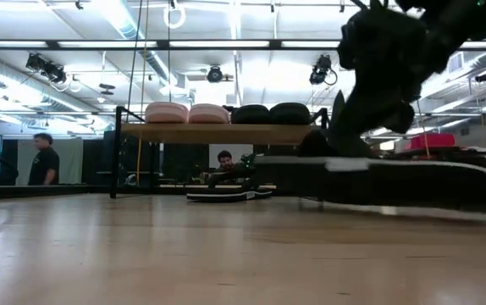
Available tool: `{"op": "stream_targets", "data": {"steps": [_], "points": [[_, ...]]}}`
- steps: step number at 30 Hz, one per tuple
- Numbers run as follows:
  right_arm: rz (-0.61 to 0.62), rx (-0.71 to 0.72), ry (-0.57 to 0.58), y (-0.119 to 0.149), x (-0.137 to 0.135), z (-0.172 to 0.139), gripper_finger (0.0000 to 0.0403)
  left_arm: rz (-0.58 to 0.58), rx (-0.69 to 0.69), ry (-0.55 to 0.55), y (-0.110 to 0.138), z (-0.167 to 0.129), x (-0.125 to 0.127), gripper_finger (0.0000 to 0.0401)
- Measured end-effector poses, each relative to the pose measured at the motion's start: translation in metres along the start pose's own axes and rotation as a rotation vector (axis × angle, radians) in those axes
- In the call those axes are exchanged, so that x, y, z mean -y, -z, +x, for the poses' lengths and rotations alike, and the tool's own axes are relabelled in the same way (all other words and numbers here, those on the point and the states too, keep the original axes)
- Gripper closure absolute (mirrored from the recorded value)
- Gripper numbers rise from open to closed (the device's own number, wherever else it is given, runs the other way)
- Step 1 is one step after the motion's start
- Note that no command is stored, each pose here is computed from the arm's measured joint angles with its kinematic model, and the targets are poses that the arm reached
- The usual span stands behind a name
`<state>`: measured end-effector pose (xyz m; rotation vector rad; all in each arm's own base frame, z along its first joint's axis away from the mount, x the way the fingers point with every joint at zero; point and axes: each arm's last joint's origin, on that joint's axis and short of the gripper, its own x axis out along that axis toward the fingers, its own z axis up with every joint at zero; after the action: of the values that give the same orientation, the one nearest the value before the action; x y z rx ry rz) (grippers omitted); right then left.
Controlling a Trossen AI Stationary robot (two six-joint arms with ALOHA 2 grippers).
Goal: Pick and place slides into the shelf
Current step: Put the black slipper under the shelf
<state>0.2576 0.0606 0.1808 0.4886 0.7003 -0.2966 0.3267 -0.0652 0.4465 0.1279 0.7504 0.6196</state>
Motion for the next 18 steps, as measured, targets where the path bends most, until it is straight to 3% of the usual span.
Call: {"op": "stream_targets", "data": {"steps": [9,18], "points": [[-0.022,-0.01,0.116,0.013,0.004,0.02,0.0307,-0.006,0.001,0.003,0.0,-0.001,0.001,0.0392],[-0.088,-0.044,0.043,0.019,-0.008,-0.004,0.0308,-0.009,0.002,0.008,0.001,-0.003,0.003,0.0377]]}}
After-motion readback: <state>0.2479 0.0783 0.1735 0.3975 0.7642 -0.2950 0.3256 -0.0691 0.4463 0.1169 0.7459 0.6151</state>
